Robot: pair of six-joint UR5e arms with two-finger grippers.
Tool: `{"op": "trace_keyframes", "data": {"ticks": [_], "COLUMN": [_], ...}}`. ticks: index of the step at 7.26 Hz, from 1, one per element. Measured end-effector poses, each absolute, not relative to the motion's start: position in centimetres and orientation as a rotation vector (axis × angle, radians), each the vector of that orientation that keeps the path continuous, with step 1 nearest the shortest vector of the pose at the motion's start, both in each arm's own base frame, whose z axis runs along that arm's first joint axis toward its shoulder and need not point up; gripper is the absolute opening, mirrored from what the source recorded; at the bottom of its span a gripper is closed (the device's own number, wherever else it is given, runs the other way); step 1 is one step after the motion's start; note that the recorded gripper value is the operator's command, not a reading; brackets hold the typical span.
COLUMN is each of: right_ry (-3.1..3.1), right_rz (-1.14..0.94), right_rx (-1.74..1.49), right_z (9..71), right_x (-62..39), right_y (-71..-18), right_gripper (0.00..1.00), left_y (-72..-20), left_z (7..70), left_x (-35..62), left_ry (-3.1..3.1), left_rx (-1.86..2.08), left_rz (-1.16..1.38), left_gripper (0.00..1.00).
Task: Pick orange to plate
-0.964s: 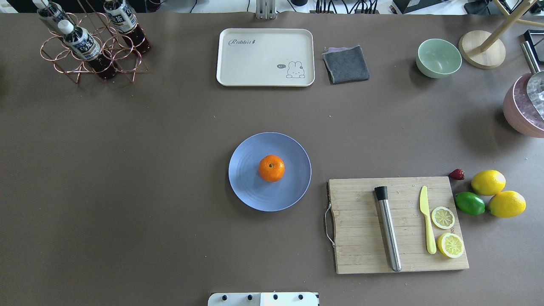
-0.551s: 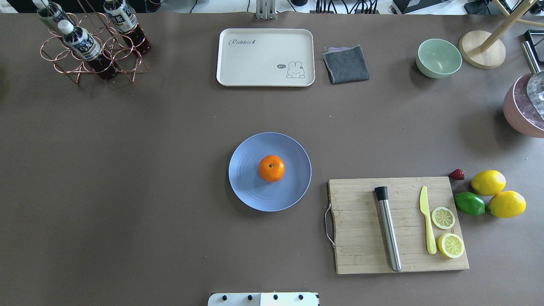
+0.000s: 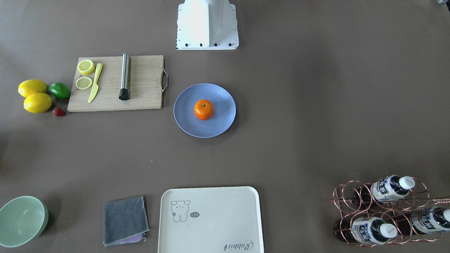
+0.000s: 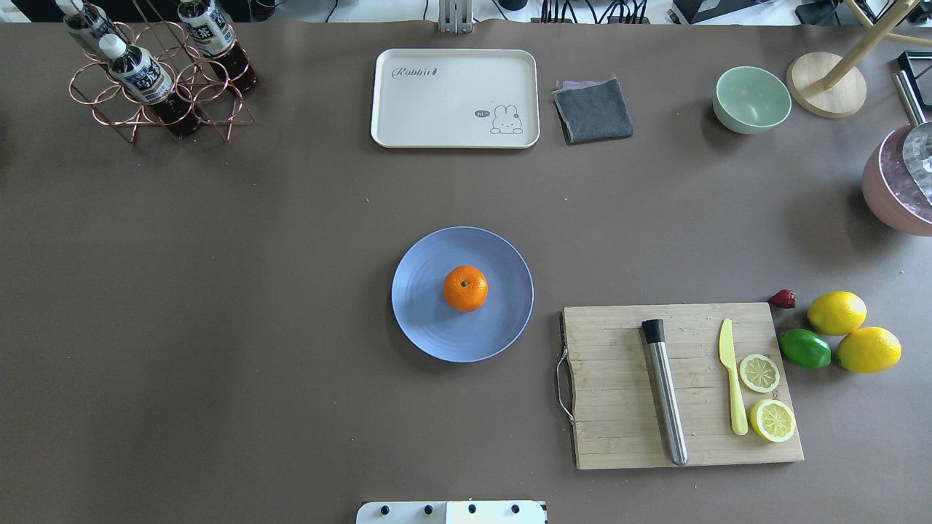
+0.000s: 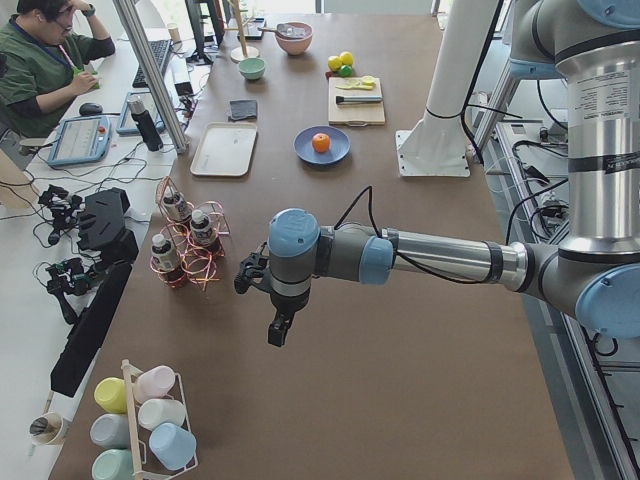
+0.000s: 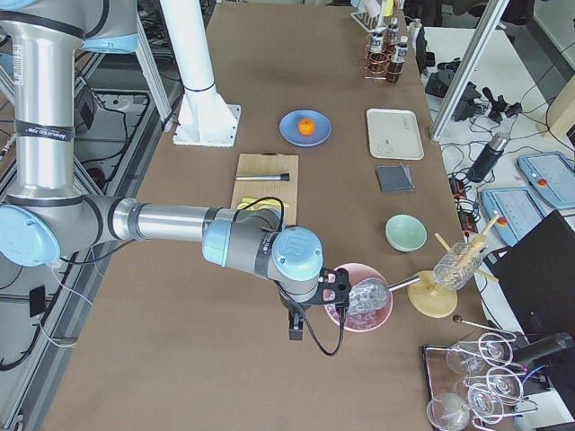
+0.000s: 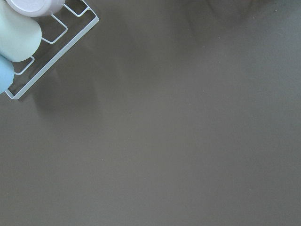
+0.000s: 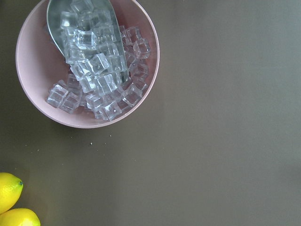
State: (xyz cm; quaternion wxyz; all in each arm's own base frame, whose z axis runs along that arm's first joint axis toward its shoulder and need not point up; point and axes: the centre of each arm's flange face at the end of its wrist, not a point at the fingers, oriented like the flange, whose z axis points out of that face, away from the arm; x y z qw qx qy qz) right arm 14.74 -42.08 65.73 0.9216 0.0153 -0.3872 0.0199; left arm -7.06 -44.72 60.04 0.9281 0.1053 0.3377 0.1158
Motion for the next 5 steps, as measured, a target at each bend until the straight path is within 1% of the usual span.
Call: {"op": "trace_keyframes", "data": {"ticks": [5], "right_ry": [-0.793], "right_rz": [0.053], "right_rx": [0.041], "right_z": [64.93], "right_x": [14.89], "right_y": [-42.76], "right_gripper": [1.00], "left_y": [-45.20], "left_z": [59.76], "left_x": [-7.00], "left_ry": [0.691], "left_rx": [0.221], "left_rz": [0.240], "left_gripper": [0.98]}}
